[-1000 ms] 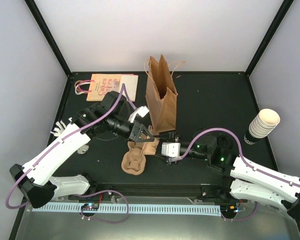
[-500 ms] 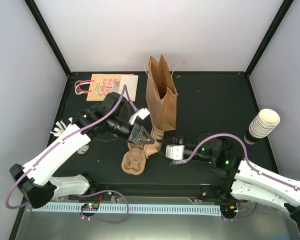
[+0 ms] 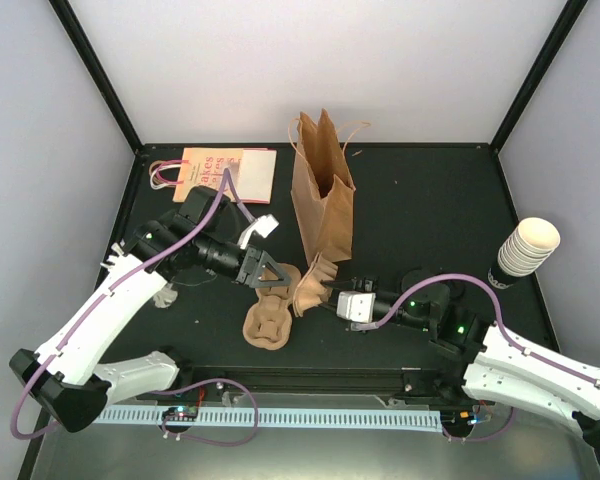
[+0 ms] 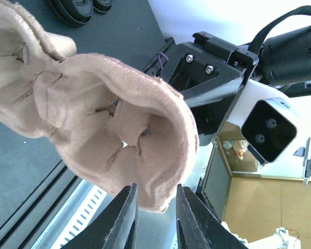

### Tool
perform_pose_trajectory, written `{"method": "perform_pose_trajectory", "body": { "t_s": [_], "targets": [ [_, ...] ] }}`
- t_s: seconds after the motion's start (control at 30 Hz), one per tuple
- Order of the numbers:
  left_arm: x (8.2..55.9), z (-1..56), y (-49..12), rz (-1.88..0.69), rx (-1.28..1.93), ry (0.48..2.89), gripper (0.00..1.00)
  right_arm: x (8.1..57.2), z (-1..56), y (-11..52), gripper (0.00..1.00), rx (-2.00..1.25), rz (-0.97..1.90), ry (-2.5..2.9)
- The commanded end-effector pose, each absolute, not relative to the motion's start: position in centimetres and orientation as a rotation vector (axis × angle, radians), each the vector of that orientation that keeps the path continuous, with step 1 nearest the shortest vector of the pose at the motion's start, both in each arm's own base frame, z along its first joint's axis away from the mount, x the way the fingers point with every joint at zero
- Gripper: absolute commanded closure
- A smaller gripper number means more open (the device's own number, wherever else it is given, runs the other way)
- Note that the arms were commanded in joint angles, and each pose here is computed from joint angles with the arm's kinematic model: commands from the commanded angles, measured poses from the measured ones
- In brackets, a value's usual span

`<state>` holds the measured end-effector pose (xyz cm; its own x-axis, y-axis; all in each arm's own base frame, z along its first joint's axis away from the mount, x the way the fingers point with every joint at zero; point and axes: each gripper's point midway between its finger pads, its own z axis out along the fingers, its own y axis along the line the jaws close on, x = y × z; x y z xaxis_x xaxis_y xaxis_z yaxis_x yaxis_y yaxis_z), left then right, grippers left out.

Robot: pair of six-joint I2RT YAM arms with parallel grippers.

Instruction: Pack the takeout coffee

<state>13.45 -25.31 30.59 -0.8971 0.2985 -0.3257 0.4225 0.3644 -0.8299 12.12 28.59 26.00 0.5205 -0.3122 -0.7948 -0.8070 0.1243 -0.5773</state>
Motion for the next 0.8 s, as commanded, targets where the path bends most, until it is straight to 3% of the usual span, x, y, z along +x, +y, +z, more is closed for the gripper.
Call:
{"method": "perform_pose_trajectory", "body": {
  "t_s": [0.0,0.07,0.13,0.2,0.3,0.53,0.77],
  "targets": [
    [12.7,30.5,-24.4,-1.602,0.681,2.491,0.77,12.3,26.4,28.3,0.60,-1.427,0.458,1.032],
    [12.8,30.3,-24.3,-1.604,0.669,2.492,0.76,12.3,26.5,28.3,0.60,-1.427,0.461,1.028],
    [12.7,30.3,-24.4,-1.625,0.673,2.480,0.65,12.3,26.7,28.3,0.60,-1.418,0.466,1.027],
    [12.4,30.6,-24.5,-1.652,0.698,2.439,0.47,12.3,26.8,28.4,0.60,-1.414,0.474,1.025],
    [11.7,31.5,-24.8,-1.687,0.746,2.341,0.36,12.3,26.8,28.6,0.58,-1.413,0.483,1.026],
    [10.4,30.6,-25.8,-1.720,0.769,2.279,0.45,12.6,27.3,29.0,0.53,-1.371,0.507,1.034],
    [10.3,29.7,-26.0,-1.533,0.823,2.190,0.46,13.3,27.9,29.4,0.52,-1.295,0.545,1.077]
  ]
}}
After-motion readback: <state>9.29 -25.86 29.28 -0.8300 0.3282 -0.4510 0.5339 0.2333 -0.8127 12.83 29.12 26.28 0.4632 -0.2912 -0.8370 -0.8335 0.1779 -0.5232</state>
